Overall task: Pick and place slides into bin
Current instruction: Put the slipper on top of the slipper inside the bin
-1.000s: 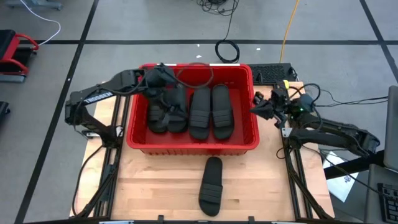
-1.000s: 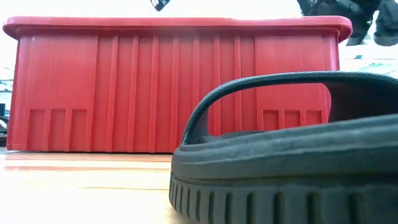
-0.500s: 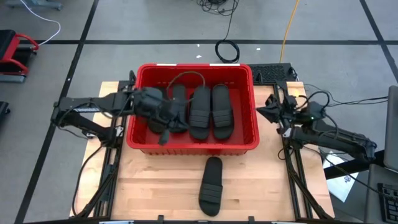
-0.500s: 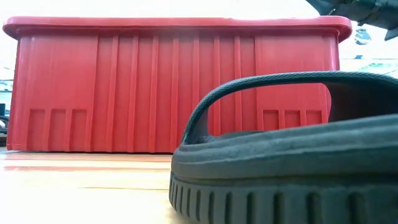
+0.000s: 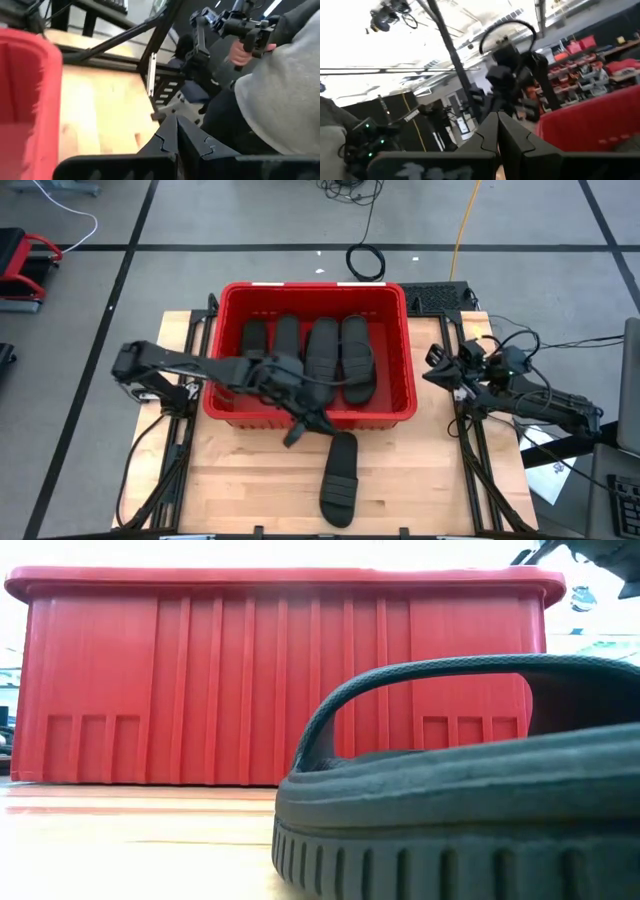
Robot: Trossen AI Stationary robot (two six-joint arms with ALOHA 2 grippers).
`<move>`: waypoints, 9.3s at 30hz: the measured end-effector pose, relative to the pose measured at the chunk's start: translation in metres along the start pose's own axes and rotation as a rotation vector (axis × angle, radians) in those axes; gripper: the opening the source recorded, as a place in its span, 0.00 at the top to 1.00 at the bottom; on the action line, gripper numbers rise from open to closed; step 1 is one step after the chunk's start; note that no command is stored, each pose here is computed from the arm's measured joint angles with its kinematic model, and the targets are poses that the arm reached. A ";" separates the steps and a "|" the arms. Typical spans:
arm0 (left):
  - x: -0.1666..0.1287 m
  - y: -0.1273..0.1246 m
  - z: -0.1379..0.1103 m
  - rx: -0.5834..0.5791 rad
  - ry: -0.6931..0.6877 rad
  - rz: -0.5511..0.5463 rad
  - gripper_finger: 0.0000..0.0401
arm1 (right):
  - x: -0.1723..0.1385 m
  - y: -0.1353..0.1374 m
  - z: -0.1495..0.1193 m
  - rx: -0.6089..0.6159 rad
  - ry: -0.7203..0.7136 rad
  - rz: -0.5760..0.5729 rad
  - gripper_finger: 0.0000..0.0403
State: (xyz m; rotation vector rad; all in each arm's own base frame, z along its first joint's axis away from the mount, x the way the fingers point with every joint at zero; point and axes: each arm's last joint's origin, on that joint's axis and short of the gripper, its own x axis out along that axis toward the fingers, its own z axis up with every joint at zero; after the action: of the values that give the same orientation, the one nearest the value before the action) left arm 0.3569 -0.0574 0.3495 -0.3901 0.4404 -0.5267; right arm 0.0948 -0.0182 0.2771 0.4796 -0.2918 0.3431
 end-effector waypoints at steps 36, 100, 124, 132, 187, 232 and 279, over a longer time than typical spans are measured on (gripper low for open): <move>0.119 0.005 -0.113 0.068 0.359 0.238 0.59 | -0.003 0.008 0.000 0.063 0.094 0.155 1.00; 0.048 -0.065 -0.003 0.120 0.427 -0.055 0.99 | -0.004 0.012 -0.001 0.138 0.164 0.243 1.00; -0.141 -0.128 0.037 0.286 0.454 0.705 1.00 | -0.003 -0.001 -0.007 -0.144 0.101 0.034 1.00; -0.205 -0.109 0.045 0.395 0.364 0.849 1.00 | -0.001 -0.012 -0.007 -0.193 0.027 -0.185 1.00; -0.294 0.055 0.098 0.521 -0.167 1.144 1.00 | -0.003 -0.025 -0.010 -0.250 -0.021 -0.487 1.00; -0.299 -0.053 -0.053 0.264 -0.088 0.740 1.00 | 0.004 -0.033 -0.012 -0.156 -0.028 -0.521 1.00; -0.267 0.003 -0.152 0.156 -0.362 1.809 1.00 | 0.022 -0.050 -0.012 -0.111 -0.095 -0.536 1.00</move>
State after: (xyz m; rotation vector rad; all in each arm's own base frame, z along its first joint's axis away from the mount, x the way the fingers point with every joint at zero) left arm 0.0758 0.0564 0.3013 0.1614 0.2480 1.2470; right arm 0.1360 -0.0487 0.2548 0.4466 -0.2619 -0.2175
